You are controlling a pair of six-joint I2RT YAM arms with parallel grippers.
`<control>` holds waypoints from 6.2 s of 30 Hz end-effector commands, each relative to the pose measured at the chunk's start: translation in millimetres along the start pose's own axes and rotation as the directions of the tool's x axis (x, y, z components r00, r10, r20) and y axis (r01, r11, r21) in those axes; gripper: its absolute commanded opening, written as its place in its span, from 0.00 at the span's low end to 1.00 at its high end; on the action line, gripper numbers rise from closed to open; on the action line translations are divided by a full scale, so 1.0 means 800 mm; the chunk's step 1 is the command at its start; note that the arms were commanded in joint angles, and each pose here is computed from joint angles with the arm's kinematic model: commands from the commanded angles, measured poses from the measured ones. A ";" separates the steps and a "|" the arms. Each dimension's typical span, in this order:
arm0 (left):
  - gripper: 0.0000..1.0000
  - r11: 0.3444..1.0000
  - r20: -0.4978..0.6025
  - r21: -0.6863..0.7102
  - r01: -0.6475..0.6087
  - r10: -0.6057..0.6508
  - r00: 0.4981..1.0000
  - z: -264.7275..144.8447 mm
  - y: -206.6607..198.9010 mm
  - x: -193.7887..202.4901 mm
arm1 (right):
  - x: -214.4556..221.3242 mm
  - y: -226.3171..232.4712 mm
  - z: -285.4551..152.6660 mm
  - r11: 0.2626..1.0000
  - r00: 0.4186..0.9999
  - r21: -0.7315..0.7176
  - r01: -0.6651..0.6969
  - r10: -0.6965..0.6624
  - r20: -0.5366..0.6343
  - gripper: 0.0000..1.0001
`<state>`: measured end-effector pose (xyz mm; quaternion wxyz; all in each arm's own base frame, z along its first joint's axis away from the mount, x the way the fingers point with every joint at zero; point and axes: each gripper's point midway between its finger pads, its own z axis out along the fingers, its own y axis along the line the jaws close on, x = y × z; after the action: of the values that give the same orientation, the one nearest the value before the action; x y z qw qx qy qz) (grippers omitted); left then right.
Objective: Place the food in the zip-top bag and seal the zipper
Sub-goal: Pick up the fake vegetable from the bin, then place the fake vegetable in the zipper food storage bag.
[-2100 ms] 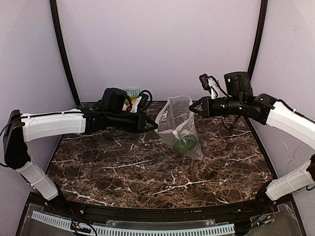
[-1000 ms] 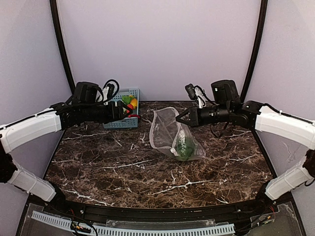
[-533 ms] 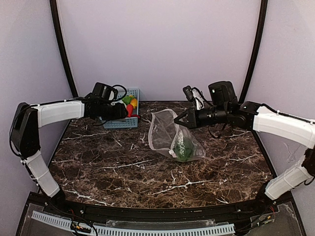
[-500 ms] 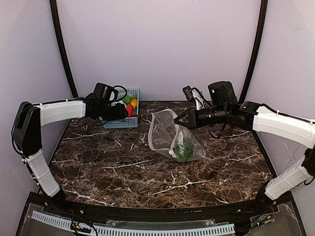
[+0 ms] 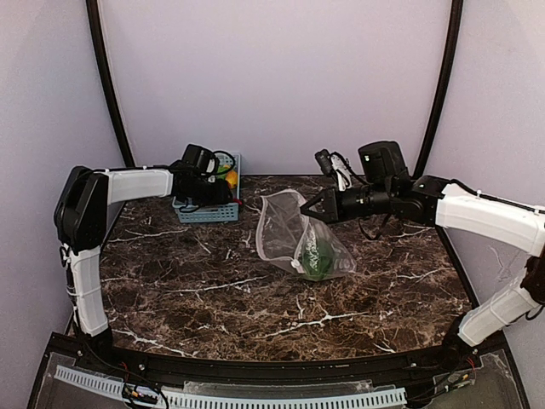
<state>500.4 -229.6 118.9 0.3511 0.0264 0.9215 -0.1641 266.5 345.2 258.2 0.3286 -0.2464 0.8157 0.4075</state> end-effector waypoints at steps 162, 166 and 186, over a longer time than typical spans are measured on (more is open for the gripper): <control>0.33 0.890 -0.163 0.452 0.061 0.015 0.986 -0.142 -0.263 0.200 | 0.010 0.011 0.057 0.988 0.999 0.150 -0.039 0.042 -0.014 0.00; 0.37 0.878 -0.125 0.478 0.024 0.041 0.991 -0.155 -0.265 0.191 | 0.008 0.011 0.054 0.987 0.999 0.156 -0.036 0.037 -0.007 0.00; 0.76 0.910 0.079 0.351 -0.222 0.207 0.975 -0.273 -0.144 0.106 | 0.005 0.003 0.043 0.980 1.000 0.200 0.013 -0.012 -0.006 0.00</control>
<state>266.2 -309.7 277.3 0.4206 0.1781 0.8232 -0.3372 275.4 376.7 230.0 0.3361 -0.2122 0.8594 0.3218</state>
